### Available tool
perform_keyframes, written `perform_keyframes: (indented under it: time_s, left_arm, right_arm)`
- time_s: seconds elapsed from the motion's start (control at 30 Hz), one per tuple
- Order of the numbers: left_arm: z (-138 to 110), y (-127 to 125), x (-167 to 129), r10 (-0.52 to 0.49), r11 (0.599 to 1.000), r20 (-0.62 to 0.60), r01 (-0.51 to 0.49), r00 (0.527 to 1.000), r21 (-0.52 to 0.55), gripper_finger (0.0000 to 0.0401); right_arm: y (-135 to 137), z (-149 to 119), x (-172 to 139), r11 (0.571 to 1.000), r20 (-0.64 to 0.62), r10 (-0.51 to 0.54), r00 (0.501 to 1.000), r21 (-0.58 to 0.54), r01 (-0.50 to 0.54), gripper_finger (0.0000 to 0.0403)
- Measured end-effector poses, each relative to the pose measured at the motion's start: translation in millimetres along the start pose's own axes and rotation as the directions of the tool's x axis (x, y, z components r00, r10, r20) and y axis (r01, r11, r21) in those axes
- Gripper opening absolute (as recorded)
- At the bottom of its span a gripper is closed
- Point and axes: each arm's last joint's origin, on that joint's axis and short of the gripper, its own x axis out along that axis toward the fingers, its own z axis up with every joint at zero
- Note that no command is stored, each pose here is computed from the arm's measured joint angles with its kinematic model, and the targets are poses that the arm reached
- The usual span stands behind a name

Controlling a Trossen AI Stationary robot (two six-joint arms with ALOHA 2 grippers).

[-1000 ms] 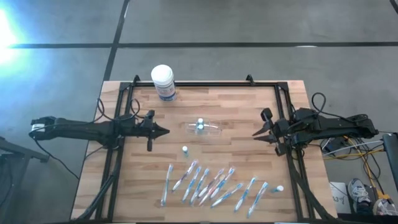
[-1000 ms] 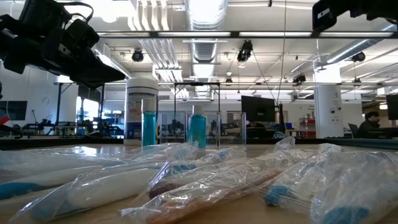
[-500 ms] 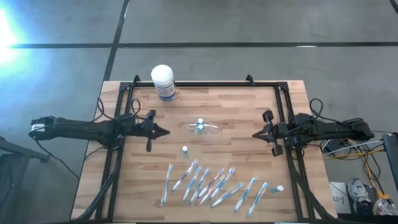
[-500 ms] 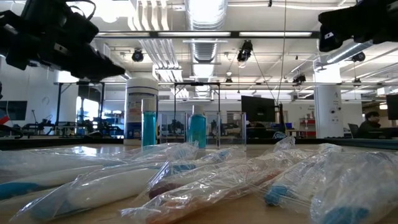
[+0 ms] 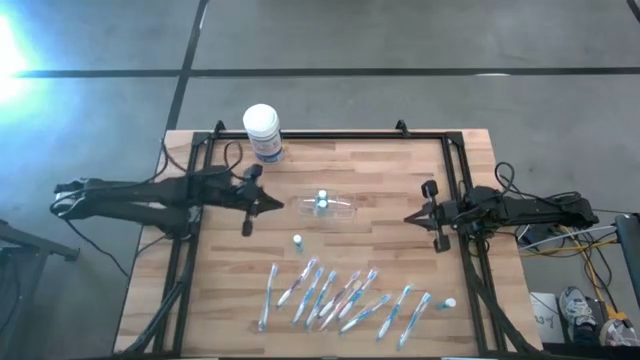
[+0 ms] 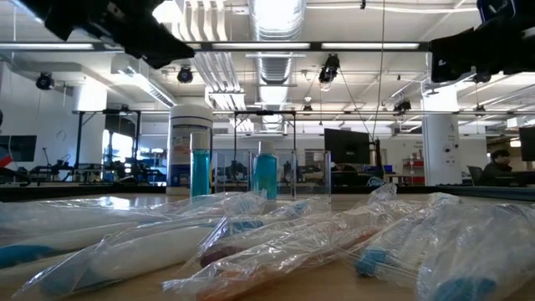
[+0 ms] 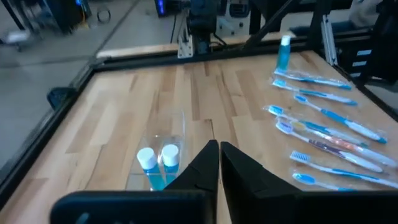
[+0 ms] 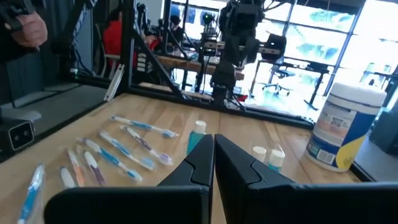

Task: Pick & Place toothbrushing station
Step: Put the blue mouthwash into the transparent bin organizer

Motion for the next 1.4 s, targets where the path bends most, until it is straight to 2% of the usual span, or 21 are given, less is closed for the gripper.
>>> perform_keyframes:
  time_s: [0.17, 0.3, 0.53, 0.7, 0.9, 1.03, 1.17, 1.4]
  left_arm:
    - [21.6, 3.3, 14.9, -0.020, 0.999, -0.096, 0.025, 0.995, 0.047, 0.0069]
    - [34.2, 3.2, 27.0, -0.081, 0.991, -0.135, 0.094, 0.988, 0.093, 0.0114]
    - [51.8, -1.7, 41.8, -0.131, 0.957, -0.174, 0.170, 0.976, 0.234, 0.0165]
    - [61.4, -7.9, 49.9, -0.169, 0.890, -0.258, 0.260, 0.951, 0.374, 0.0168]
    - [68.9, -17.7, 69.4, -0.192, 0.815, -0.374, 0.359, 0.907, 0.454, 0.0166]
    - [72.2, -29.0, 84.8, -0.143, 0.768, -0.444, 0.382, 0.885, 0.514, 0.0166]
    - [74.7, -38.2, 98.7, -0.108, 0.751, -0.513, 0.408, 0.851, 0.519, 0.0165]
    - [73.9, -43.6, 118.3, -0.109, 0.679, -0.672, 0.548, 0.733, 0.489, 0.0165]
  right_arm:
    - [-0.1, 0.9, -0.4, 1.000, 0.005, -0.001, 1.000, -0.002, 0.001, 0.0008]
    - [-0.1, 0.8, -0.4, 1.000, 0.003, 0.000, 1.000, -0.002, 0.000, 0.0008]
    - [0.0, 0.6, -0.4, 1.000, -0.001, 0.001, 1.000, 0.002, -0.001, 0.0008]
    - [0.0, 0.5, -0.4, 1.000, 0.000, 0.001, 1.000, 0.004, -0.001, 0.0008]
    - [0.0, 0.4, -0.3, 1.000, -0.001, 0.001, 1.000, 0.010, -0.001, 0.0008]
    - [0.1, -0.1, -0.2, 0.999, -0.003, 0.001, 1.000, 0.035, -0.001, 0.0008]
    - [0.4, -2.6, 0.0, 0.999, -0.011, 0.003, 1.000, 0.041, -0.002, 0.0008]
    - [0.6, -3.9, 0.1, 1.000, -0.014, 0.003, 1.000, 0.026, -0.003, 0.0008]
